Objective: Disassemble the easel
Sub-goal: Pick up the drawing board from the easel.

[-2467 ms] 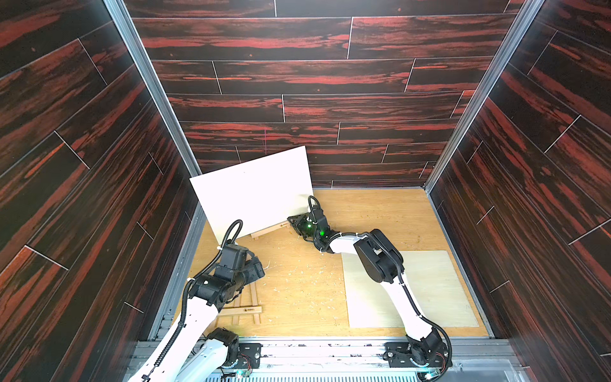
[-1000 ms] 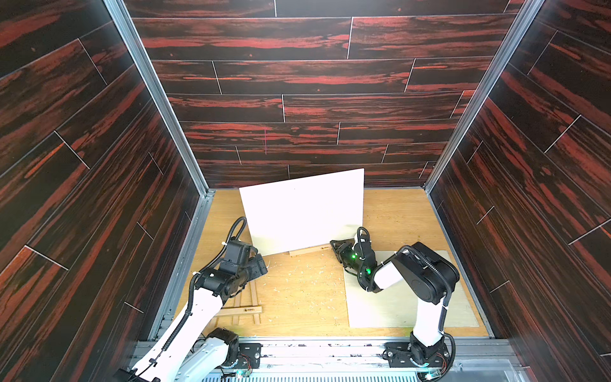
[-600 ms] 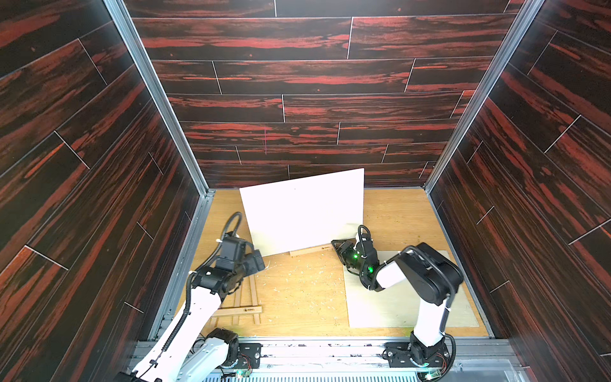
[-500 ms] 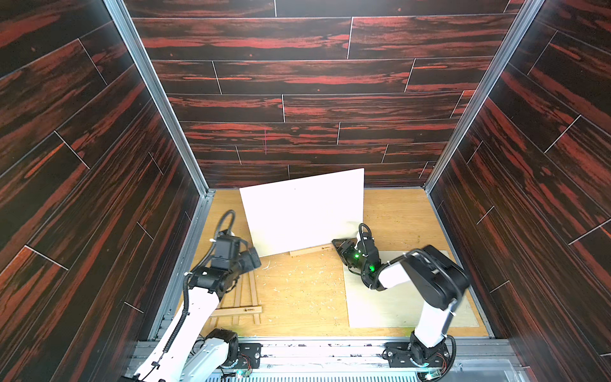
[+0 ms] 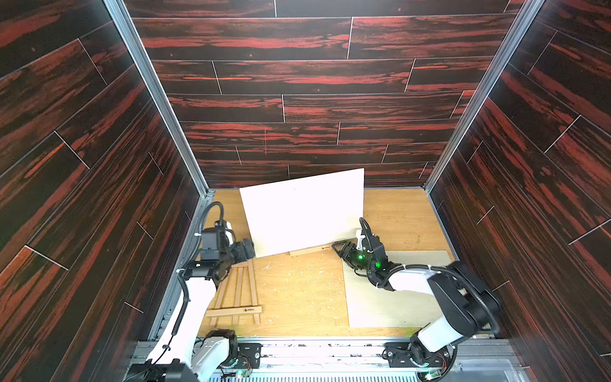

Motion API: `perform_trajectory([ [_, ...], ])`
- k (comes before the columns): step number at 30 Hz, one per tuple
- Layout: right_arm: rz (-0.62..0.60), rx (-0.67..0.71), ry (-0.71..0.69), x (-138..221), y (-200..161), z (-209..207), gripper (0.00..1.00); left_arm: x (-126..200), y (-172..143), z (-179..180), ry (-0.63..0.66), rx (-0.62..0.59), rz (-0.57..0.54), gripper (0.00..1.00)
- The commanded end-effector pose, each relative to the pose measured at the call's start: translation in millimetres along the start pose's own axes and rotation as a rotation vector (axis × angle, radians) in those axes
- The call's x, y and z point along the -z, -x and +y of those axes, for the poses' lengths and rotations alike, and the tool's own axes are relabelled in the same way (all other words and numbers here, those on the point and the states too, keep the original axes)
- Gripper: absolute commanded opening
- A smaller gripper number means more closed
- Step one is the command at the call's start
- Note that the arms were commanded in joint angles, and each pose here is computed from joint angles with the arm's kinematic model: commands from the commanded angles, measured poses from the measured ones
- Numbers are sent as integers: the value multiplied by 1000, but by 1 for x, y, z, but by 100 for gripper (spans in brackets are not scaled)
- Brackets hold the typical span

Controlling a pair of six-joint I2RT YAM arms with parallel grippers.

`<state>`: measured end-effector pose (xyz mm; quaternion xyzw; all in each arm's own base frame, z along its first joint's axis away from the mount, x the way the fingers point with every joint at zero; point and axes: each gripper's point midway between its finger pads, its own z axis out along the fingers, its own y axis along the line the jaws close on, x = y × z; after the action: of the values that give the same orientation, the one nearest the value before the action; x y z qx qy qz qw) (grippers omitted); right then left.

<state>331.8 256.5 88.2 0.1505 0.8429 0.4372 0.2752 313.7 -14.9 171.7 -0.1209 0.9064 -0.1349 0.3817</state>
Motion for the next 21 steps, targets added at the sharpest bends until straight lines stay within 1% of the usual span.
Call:
perform_trajectory([
  [1, 75, 121, -5, 10, -8, 11, 63, 0, 21, -17, -126, -60, -36, 90],
  [4, 105, 186, 4, 15, -10, 16, 65, -6, 30, -23, -192, -75, -37, 86],
  [6, 122, 198, 27, 19, -9, 18, 66, -9, 34, -29, -229, -118, -29, 85],
  [12, 215, 196, 194, 29, -8, 30, 66, -23, 34, -47, -366, -267, 20, 83],
  [14, 233, 212, 235, 33, -4, 33, 67, -30, 30, -52, -426, -319, 34, 80],
  [17, 245, 238, 276, 39, 2, 35, 67, -37, 34, -57, -486, -350, 12, 79],
  [19, 245, 252, 300, 43, 7, 35, 81, -42, 40, -55, -489, -358, -4, 79],
  [20, 239, 258, 306, 44, 11, 34, 84, -46, 43, -53, -494, -356, -9, 79],
  [21, 232, 266, 311, 46, 14, 33, 85, -47, 46, -52, -503, -352, -16, 79],
])
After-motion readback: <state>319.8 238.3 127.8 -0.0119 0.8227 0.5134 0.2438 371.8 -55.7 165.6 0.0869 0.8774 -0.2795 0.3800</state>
